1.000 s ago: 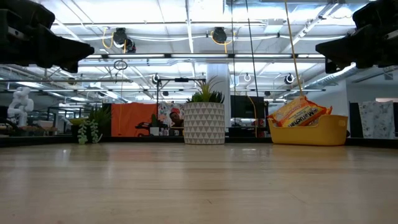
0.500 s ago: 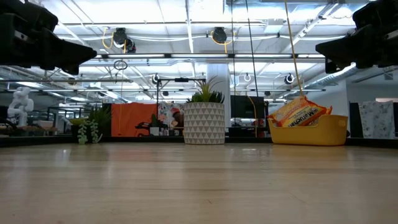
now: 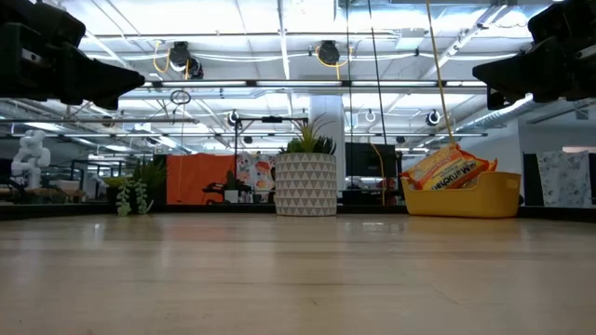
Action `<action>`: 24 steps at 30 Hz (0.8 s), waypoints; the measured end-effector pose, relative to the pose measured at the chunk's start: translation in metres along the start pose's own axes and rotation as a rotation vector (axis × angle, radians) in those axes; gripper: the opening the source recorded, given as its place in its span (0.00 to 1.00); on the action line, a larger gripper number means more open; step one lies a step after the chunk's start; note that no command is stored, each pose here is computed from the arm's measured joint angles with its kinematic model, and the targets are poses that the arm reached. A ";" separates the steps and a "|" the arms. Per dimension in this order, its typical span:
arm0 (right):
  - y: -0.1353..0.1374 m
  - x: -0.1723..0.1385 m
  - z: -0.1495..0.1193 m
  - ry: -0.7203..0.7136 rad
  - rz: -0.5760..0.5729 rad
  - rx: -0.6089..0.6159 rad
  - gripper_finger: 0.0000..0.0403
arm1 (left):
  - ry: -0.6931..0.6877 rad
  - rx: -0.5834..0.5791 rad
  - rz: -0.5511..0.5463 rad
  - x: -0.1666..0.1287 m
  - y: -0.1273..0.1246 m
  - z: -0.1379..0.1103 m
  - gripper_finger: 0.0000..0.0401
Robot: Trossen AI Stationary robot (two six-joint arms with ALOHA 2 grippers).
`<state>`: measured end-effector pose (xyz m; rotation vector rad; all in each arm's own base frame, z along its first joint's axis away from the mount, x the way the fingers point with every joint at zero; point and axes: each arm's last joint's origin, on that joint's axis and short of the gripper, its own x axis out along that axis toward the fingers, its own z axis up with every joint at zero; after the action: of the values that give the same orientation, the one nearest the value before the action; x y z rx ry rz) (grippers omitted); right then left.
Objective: Sort Maruchan noodles
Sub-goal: Return to Home Position
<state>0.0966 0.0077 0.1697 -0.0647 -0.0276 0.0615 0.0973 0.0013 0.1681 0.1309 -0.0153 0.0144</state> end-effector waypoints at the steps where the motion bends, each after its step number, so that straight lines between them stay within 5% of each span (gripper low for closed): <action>1: 0.000 0.000 0.000 0.000 0.000 0.000 0.00 | 0.000 0.011 0.000 0.000 0.000 0.000 0.19; 24: 0.000 0.000 0.000 0.000 0.000 0.000 0.00 | 0.000 -0.011 0.001 0.000 0.000 0.000 0.19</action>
<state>0.0966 0.0077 0.1697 -0.0648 -0.0273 0.0617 0.0974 0.0013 0.1679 0.1201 -0.0157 0.0151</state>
